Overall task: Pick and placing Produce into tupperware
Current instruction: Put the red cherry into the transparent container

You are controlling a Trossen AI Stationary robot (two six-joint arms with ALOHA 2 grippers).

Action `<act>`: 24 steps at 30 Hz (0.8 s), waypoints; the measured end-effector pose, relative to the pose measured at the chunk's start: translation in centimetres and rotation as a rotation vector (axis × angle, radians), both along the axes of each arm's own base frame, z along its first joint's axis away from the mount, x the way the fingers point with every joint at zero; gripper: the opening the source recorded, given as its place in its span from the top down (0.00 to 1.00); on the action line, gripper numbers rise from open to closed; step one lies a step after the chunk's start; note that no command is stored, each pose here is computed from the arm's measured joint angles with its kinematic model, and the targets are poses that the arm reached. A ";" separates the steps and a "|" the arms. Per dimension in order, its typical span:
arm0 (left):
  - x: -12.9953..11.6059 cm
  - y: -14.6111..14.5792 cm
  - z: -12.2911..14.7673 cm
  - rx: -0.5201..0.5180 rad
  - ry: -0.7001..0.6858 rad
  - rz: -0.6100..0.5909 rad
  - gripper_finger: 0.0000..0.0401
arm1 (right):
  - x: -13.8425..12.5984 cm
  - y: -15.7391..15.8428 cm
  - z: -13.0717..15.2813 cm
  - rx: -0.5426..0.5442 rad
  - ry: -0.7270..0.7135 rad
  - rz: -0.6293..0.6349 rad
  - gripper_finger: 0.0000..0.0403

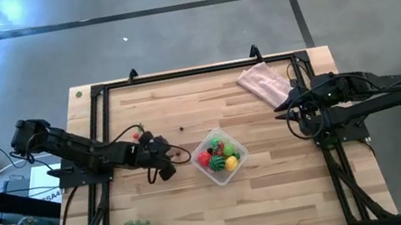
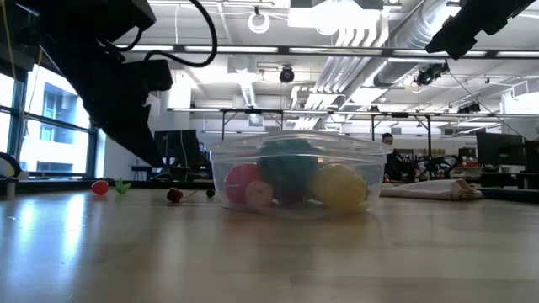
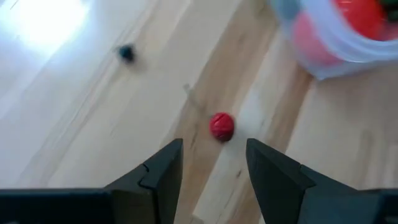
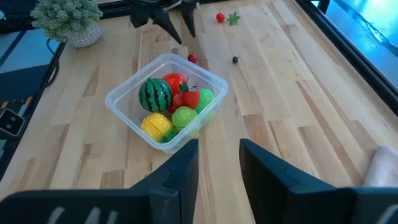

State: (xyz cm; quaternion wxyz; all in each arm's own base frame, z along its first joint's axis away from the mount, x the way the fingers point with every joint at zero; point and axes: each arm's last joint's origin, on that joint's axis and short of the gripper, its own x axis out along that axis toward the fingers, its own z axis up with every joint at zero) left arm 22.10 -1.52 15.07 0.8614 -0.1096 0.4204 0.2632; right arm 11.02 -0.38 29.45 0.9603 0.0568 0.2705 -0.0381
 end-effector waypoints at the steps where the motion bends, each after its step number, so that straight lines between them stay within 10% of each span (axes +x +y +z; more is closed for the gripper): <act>1: 0.0 0.0 -0.1 0.010 -0.005 -0.032 0.59 | 0.0 0.0 0.0 0.000 0.000 0.000 0.74; 24: 0.3 1.8 -2.4 -0.025 -0.068 -0.141 0.59 | 0.0 0.0 0.0 0.000 0.001 0.000 0.74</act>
